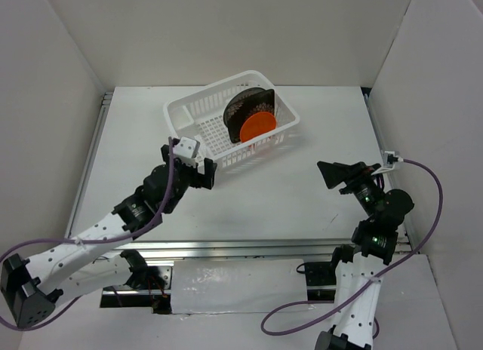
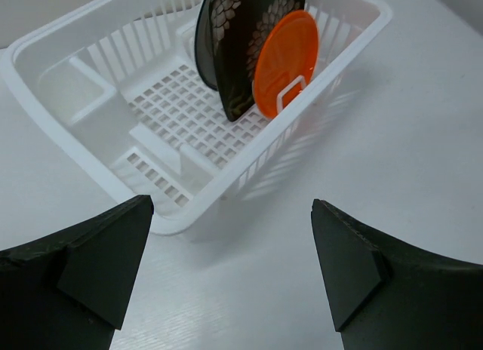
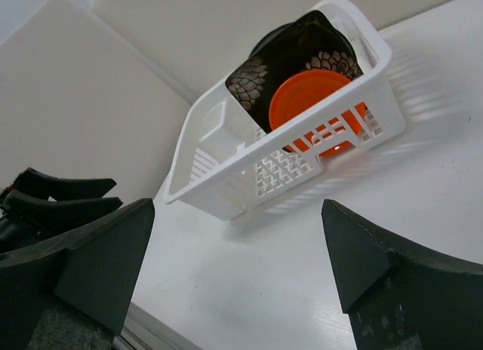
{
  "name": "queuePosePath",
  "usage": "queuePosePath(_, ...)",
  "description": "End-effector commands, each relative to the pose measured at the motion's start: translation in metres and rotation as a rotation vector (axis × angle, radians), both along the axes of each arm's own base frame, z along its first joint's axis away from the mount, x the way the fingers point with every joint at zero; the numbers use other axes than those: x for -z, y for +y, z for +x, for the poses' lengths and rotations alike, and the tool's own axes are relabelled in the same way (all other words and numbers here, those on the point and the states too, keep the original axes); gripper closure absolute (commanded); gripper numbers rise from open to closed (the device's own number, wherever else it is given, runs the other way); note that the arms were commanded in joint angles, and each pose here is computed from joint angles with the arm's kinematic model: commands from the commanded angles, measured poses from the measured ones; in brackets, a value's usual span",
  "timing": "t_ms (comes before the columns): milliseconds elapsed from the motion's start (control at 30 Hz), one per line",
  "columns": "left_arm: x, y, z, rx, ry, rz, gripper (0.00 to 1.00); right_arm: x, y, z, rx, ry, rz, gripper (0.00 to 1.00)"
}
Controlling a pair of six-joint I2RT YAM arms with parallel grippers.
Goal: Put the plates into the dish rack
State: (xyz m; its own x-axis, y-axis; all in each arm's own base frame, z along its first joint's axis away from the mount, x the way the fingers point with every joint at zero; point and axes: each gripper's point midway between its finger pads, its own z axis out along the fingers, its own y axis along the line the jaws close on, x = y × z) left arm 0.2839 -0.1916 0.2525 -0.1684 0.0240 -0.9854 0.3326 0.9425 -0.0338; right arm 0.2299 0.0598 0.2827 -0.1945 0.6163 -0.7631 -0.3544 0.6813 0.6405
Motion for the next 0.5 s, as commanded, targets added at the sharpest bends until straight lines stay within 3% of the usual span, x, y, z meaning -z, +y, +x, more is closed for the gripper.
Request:
queuePosePath(0, -0.044, -0.002, -0.016, 0.051, -0.097, -0.199, 0.01, -0.036, 0.012, -0.017, -0.041, -0.101, -0.079, 0.0)
queuePosePath(167, -0.031, 0.018, -0.029, 0.016, -0.087, -0.234, 0.0, -0.05, 0.018, -0.03, -0.047, -0.124, -0.142, 0.0)
queuePosePath(467, -0.049, 0.032, -0.047, 0.028, -0.126, -0.308, 0.01, -0.051, 0.021, -0.041, -0.039, -0.114, -0.19, 0.0)
